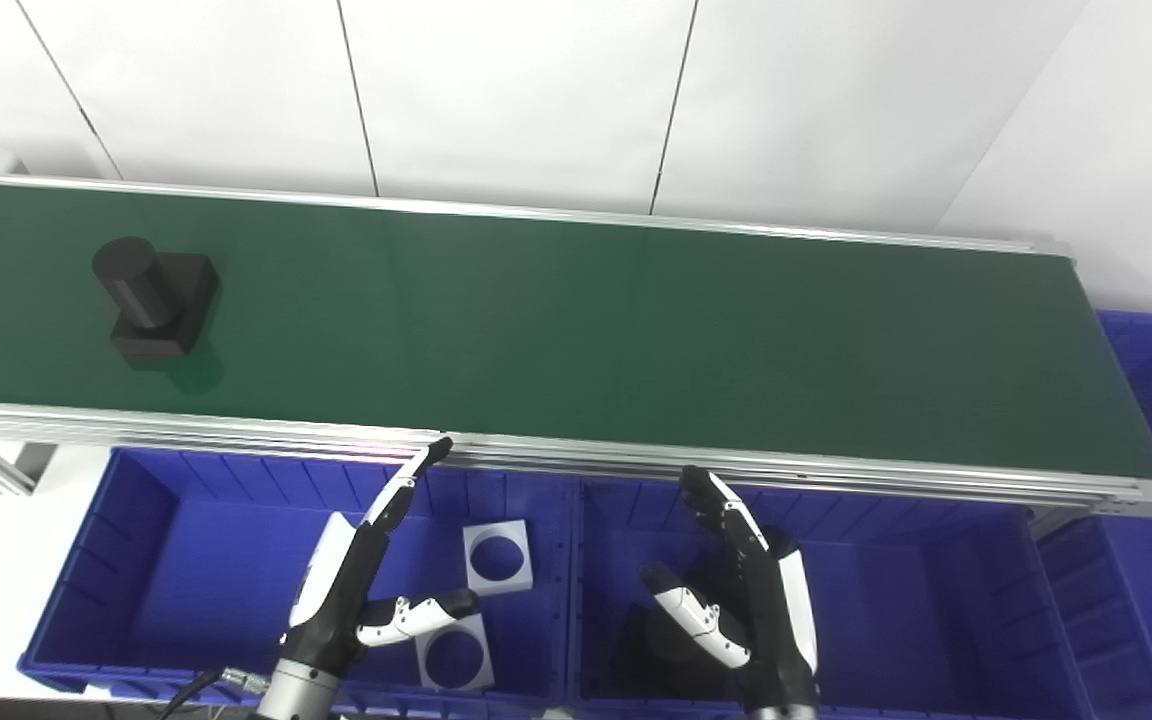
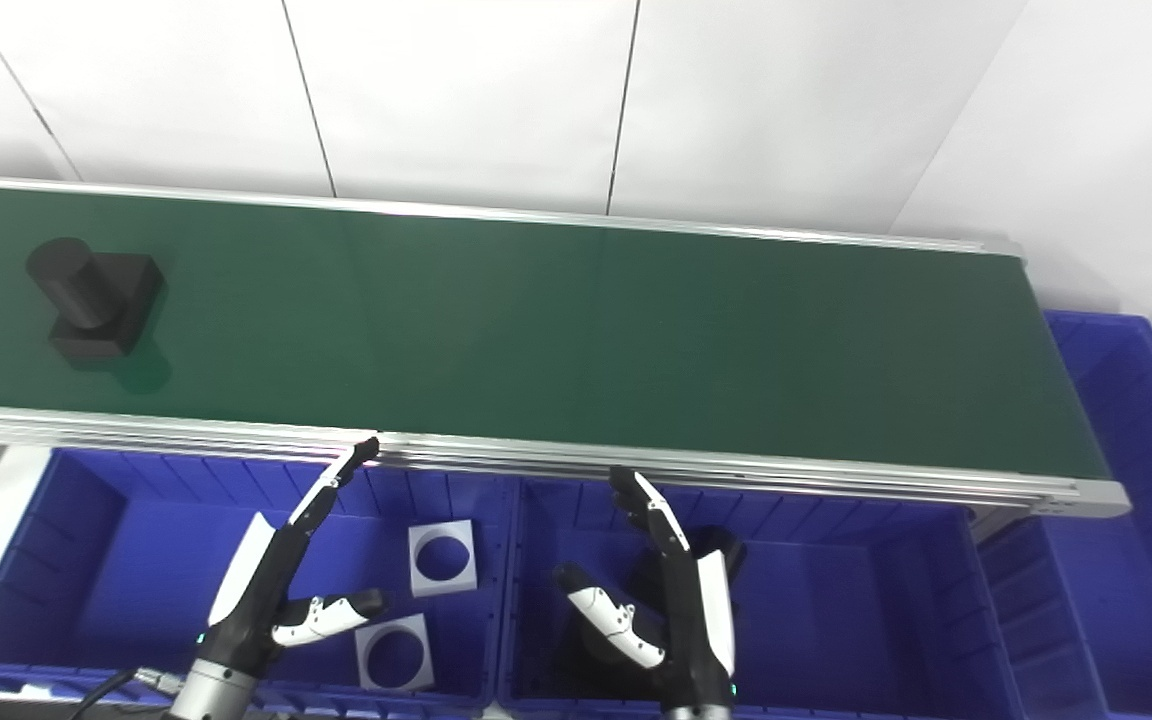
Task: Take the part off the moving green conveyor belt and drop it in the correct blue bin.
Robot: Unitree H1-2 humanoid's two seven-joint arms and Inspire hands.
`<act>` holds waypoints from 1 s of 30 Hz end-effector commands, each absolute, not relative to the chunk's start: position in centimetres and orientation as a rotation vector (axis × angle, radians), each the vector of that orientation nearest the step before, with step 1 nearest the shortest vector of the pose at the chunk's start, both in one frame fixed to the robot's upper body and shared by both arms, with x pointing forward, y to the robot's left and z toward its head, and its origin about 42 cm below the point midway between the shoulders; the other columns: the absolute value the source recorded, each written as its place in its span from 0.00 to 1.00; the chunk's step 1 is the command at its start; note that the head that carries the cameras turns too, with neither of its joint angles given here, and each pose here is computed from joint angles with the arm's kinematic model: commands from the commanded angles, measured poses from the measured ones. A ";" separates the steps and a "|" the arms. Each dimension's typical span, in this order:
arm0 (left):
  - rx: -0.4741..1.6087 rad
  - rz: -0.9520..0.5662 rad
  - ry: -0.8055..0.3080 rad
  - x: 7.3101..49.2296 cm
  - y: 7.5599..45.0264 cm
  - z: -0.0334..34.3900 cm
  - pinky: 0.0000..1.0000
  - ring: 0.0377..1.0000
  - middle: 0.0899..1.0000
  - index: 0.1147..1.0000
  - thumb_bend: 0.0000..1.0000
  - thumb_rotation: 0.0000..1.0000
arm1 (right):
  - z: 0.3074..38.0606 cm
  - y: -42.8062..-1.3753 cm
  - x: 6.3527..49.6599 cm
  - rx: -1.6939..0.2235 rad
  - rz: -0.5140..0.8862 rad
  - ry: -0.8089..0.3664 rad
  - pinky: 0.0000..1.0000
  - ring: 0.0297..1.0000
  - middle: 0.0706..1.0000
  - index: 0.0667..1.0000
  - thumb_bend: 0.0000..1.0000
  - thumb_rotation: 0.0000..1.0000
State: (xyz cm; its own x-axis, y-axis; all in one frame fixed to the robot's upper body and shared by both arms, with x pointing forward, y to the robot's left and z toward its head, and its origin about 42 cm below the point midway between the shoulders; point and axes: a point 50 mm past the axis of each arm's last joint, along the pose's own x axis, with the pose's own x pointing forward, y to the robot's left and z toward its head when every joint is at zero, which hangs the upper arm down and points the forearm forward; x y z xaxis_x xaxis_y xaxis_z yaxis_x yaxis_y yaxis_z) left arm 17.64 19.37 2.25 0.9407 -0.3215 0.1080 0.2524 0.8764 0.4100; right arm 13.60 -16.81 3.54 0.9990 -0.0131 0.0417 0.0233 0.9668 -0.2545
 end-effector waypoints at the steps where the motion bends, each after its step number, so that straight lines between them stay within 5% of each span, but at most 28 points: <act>1: 0.385 -0.290 -0.236 18.5 19.5 3.2 0.93 0.94 0.93 0.91 0.74 0.80 | 4.6 -16.5 14.0 -0.243 -0.013 -0.107 0.83 0.82 0.83 0.84 0.71 0.65; 30: 0.321 -0.371 -0.197 17.5 17.3 2.8 0.86 0.91 0.93 0.91 0.77 0.76 | 4.2 -18.6 12.8 -0.261 -0.016 -0.101 0.83 0.82 0.82 0.84 0.67 0.67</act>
